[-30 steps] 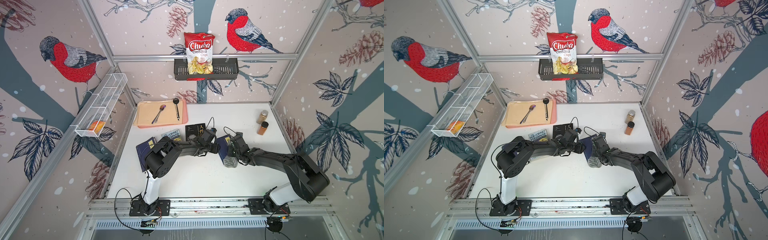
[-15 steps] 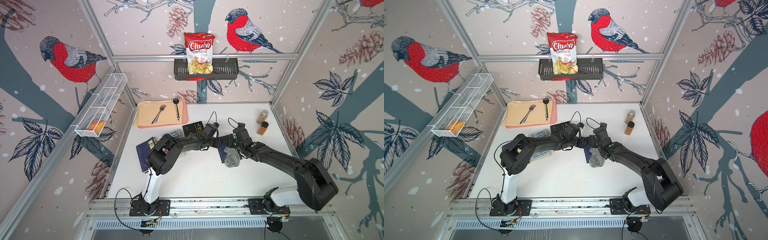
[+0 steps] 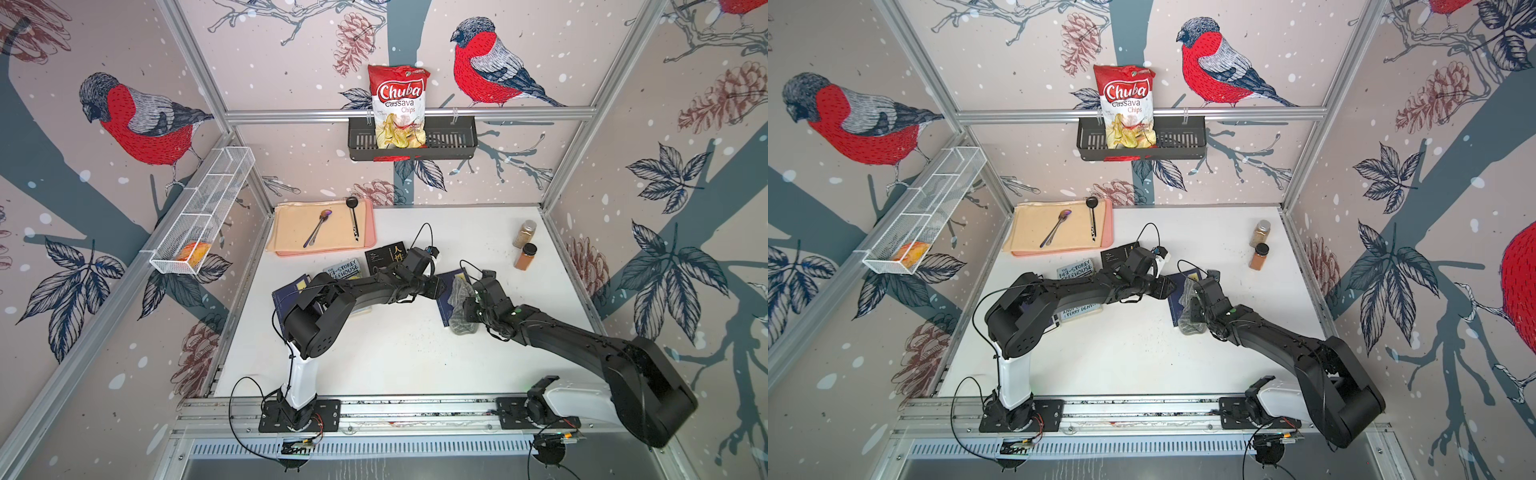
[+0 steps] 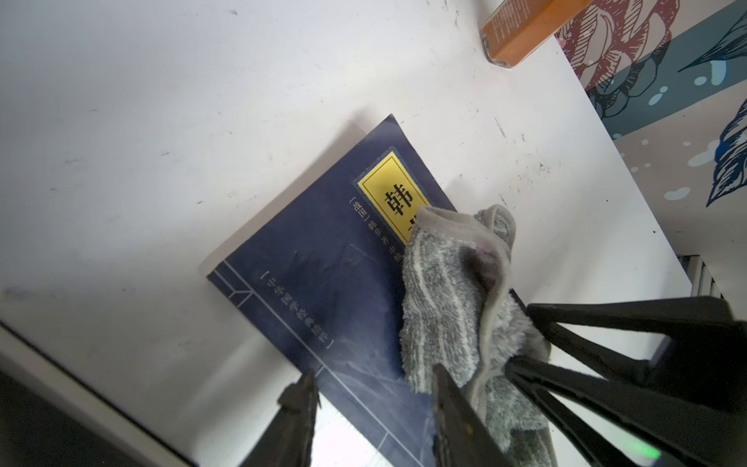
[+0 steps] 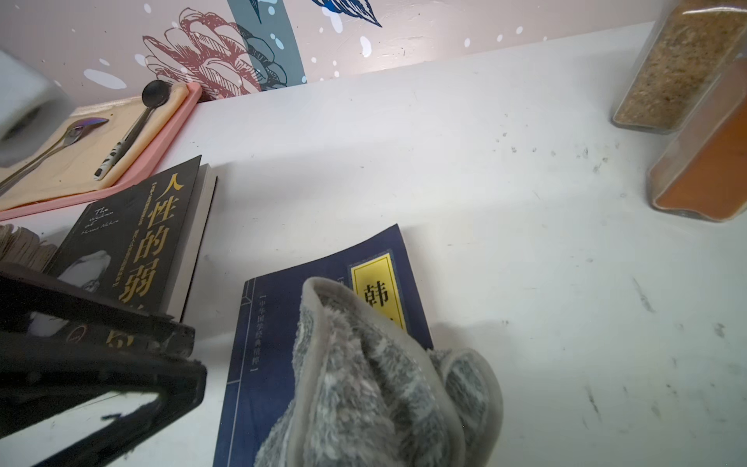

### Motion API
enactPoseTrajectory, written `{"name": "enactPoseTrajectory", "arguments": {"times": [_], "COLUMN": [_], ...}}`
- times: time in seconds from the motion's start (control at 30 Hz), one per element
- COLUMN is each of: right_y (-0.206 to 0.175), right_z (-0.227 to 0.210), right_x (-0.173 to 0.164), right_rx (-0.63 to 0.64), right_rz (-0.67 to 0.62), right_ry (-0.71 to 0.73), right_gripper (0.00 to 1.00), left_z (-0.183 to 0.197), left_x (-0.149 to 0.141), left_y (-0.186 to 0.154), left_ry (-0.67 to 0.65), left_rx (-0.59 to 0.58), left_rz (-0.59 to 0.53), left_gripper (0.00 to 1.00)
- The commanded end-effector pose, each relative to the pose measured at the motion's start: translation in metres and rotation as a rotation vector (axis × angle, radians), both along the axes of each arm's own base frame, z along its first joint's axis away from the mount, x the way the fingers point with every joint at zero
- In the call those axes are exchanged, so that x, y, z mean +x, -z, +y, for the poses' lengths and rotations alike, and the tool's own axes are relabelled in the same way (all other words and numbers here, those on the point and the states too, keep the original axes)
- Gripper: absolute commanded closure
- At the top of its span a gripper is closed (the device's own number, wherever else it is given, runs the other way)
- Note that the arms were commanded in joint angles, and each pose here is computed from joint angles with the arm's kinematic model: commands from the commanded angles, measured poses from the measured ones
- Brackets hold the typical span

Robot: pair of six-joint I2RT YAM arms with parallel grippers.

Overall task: Wipe the cover of the book
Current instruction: Adjust the cleaning item on the book.

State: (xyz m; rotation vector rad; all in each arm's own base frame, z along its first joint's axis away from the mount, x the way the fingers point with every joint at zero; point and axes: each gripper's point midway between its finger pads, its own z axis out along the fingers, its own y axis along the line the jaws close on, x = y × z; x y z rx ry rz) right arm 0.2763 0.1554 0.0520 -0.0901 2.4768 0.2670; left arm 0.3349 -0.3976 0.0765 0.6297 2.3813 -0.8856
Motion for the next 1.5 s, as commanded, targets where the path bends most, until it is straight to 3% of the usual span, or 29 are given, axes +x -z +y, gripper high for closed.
{"name": "enactPoseTrajectory", "arguments": {"times": [0.0,0.23,0.43,0.53,0.63,0.8,0.87,1.07,1.17,1.33,1.47], "right_y": [-0.001,-0.004,-0.027,-0.025,-0.023,-0.024,-0.03,-0.059,-0.06,-0.04,-0.035], "right_z": [0.013,0.027,0.046,0.044,0.041,0.028,0.023,0.021,0.025,0.014,-0.006], "right_x": [0.009,0.007,-0.007,-0.008,-0.006,0.006,0.014,0.039,0.05,0.064,0.06], "right_rx": [0.034,0.089,0.186,0.177,0.163,0.149,0.162,0.237,0.261,0.247,0.192], "right_rz": [-0.005,-0.01,-0.071,-0.068,-0.066,-0.078,-0.1,-0.171,-0.178,-0.143,-0.134], "right_ry": [-0.033,-0.092,-0.221,-0.229,-0.208,-0.132,-0.1,-0.051,-0.045,0.027,0.103], "right_gripper": [0.69,1.0,1.0,1.0,1.0,0.98,0.98,0.98,0.9,0.46,0.38], "left_z": [-0.005,-0.014,-0.033,-0.04,-0.042,-0.041,-0.041,-0.047,-0.047,-0.051,-0.055], "left_x": [-0.003,0.006,0.007,0.005,0.003,-0.002,-0.002,-0.005,-0.007,-0.02,-0.04], "left_y": [-0.01,-0.016,-0.019,-0.018,-0.015,-0.029,-0.037,-0.069,-0.086,-0.083,-0.049], "left_ry": [0.027,0.054,0.12,0.145,0.162,0.169,0.172,0.215,0.229,0.263,0.281], "left_rx": [-0.028,-0.044,-0.101,-0.119,-0.127,-0.181,-0.198,-0.263,-0.289,-0.255,-0.178], "left_rz": [-0.022,-0.069,-0.069,-0.052,-0.036,-0.066,-0.087,-0.146,-0.19,-0.212,-0.207], "left_gripper": [0.54,0.47,0.44,0.45,0.57,0.96,1.0,1.0,1.0,1.0,1.0]}}
